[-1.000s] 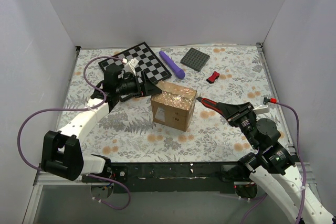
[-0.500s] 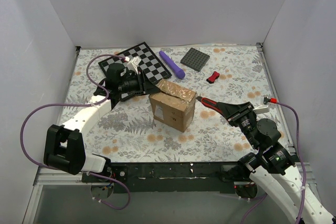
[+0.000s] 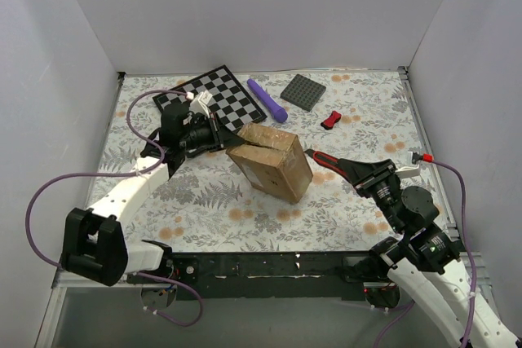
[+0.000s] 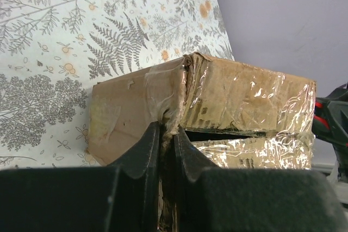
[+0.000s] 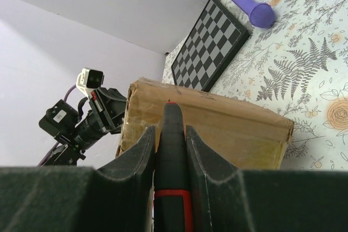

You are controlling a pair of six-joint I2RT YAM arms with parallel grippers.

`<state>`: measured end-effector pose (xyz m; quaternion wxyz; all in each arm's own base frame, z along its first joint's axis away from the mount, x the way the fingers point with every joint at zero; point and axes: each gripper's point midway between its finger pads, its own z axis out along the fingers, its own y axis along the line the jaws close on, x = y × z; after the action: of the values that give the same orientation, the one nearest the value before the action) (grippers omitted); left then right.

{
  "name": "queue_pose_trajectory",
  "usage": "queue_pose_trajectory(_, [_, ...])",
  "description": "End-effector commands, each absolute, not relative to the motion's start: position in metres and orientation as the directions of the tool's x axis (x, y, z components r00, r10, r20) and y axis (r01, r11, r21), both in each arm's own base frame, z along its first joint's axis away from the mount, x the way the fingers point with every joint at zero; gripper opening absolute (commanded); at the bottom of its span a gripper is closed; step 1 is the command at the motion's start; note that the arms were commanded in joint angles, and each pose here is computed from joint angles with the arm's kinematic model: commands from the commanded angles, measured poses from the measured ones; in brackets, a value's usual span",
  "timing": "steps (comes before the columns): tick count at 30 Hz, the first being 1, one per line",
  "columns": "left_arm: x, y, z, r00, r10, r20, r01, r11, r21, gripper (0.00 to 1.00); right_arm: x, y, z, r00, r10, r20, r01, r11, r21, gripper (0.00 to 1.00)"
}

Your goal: Unpack the express box

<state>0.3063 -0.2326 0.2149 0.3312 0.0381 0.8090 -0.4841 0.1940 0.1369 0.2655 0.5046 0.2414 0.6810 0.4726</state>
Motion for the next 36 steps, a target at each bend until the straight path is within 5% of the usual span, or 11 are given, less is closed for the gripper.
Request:
queue_pose_trajectory(1, [0.316,-0.219,0.267,-0.671,-0.357,-0.650,0.387,0.579,-0.718,0.00,0.191,0.136,0.294,-0.345,0.828,-0.441,-0.220,0.386,0.896,0.01])
queue_pose_trajectory(15, [0.326,-0.208,0.242,-0.632,-0.284,-0.721,0.189,0.846,-0.498,0.00,0.209,0.141,0.293,-0.316,0.853,-0.415,-0.206,0.365,0.908,0.01])
queue_pose_trajectory(36, [0.314,-0.214,0.219,-0.619,-0.347,-0.705,0.090,0.860,-0.503,0.00,0.226,0.146,0.284,-0.301,0.878,-0.372,-0.166,0.336,0.927,0.01])
